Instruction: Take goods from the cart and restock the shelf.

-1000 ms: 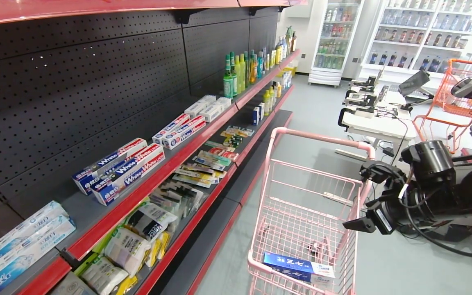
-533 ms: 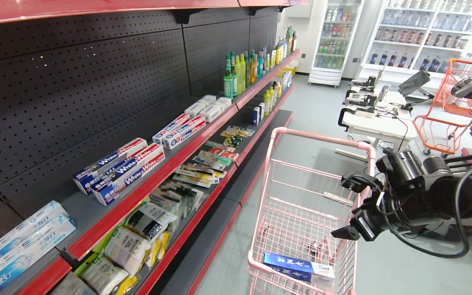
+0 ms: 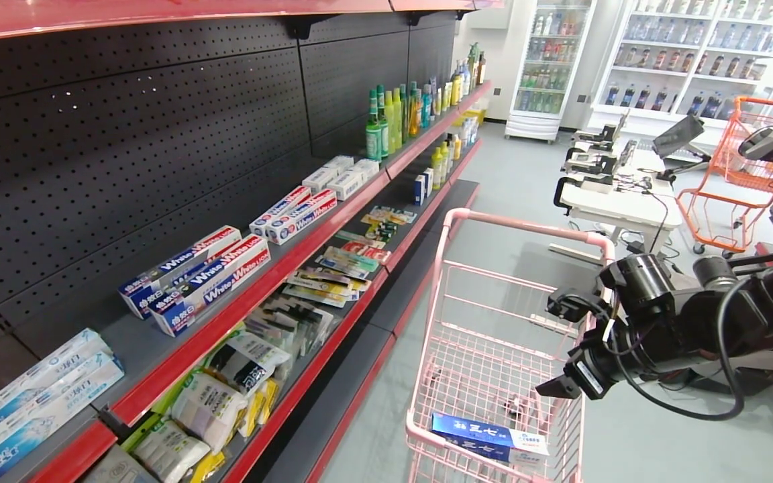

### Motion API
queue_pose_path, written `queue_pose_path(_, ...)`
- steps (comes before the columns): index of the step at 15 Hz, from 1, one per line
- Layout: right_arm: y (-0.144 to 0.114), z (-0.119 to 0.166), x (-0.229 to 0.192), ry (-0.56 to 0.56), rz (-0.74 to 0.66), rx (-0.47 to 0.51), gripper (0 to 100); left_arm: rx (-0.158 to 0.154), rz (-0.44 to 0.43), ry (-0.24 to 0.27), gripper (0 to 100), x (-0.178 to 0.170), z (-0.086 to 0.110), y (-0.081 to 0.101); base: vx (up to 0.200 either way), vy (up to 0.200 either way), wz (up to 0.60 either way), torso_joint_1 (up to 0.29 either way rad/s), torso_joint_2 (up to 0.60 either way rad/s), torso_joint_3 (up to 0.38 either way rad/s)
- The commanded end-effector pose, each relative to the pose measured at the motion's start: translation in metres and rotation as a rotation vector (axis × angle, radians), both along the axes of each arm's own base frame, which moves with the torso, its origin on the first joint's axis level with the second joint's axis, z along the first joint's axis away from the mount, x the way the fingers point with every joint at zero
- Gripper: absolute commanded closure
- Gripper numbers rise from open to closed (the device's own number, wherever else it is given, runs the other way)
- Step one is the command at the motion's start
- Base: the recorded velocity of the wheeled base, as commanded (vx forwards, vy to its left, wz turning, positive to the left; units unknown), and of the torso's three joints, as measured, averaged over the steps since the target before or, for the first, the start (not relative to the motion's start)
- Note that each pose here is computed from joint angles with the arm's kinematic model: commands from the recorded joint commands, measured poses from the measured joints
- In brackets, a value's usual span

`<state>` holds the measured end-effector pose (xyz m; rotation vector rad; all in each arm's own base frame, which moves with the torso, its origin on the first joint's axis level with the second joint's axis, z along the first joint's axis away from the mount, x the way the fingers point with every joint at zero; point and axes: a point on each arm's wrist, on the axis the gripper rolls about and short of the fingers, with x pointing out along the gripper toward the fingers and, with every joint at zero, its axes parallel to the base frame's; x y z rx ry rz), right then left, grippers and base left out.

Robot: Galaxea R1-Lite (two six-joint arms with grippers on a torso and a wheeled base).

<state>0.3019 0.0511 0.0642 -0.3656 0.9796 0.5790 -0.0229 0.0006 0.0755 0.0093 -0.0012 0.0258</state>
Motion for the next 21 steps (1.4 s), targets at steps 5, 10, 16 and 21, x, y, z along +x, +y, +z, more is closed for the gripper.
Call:
queue_pose_path(5,0.002,-0.004,-0.001,0.009,0.004,-0.027,0,0.000,0.000,0.000,0,0.000,0.000,0.000,0.000,0.000,0.00,-0.041,0.08,0.044)
queue_pose_path(10,0.003,-0.012,-0.001,0.021,0.055,-0.052,0,0.000,0.000,0.001,0,0.000,0.000,0.000,0.000,0.000,0.00,-0.096,0.22,0.116)
queue_pose_path(16,0.003,-0.025,0.008,0.015,0.166,-0.105,0,0.000,0.000,0.001,0,0.000,0.000,0.000,0.000,0.000,0.00,-0.138,0.30,0.164)
queue_pose_path(21,0.003,-0.030,0.017,0.009,0.188,-0.116,0,0.000,0.000,0.001,0,0.000,0.000,0.000,0.000,0.000,0.00,-0.153,0.34,0.182)
